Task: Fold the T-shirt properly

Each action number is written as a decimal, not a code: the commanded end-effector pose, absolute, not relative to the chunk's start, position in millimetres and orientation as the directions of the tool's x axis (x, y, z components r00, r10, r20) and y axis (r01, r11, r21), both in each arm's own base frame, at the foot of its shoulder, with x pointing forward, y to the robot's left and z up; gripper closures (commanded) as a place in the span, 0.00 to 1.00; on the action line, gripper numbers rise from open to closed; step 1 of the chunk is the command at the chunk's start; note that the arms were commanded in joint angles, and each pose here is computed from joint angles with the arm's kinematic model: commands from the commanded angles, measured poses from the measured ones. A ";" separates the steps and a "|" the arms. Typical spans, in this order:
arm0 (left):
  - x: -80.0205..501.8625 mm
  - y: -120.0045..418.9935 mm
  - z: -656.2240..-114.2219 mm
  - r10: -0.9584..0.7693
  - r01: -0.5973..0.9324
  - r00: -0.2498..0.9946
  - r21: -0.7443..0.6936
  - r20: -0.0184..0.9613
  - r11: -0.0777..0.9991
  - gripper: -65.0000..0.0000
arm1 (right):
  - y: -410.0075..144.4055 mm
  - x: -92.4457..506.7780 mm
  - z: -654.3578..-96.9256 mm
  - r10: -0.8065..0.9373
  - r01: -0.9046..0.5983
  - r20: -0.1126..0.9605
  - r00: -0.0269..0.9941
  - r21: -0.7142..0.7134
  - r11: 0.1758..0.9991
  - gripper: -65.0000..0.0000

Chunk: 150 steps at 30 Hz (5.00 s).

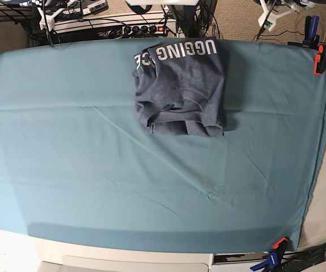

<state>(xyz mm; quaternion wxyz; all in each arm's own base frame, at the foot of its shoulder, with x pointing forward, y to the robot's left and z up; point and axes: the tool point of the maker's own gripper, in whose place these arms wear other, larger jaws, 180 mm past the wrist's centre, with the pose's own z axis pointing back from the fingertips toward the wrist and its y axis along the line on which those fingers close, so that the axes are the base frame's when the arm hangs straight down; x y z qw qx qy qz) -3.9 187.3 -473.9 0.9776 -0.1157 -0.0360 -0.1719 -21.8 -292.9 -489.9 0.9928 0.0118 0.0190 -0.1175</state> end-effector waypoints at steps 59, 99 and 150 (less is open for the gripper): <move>-9.9 129.6 -534.8 -0.338 0.342 0.938 -0.348 0.076 0.873 1.00 | -218.4 29.9 -586.6 -0.074 0.085 -0.075 0.994 0.156 0.984 1.00; 24.8 117.9 -597.6 -0.194 0.208 0.978 -0.330 0.074 0.921 1.00 | -240.5 48.4 -614.4 -0.171 0.149 0.228 0.959 0.109 0.983 1.00; -7.4 113.2 -658.2 -0.086 0.062 0.989 -0.192 -0.117 0.979 1.00 | -177.2 5.8 -652.1 -0.149 0.165 -0.107 0.983 0.165 0.972 1.00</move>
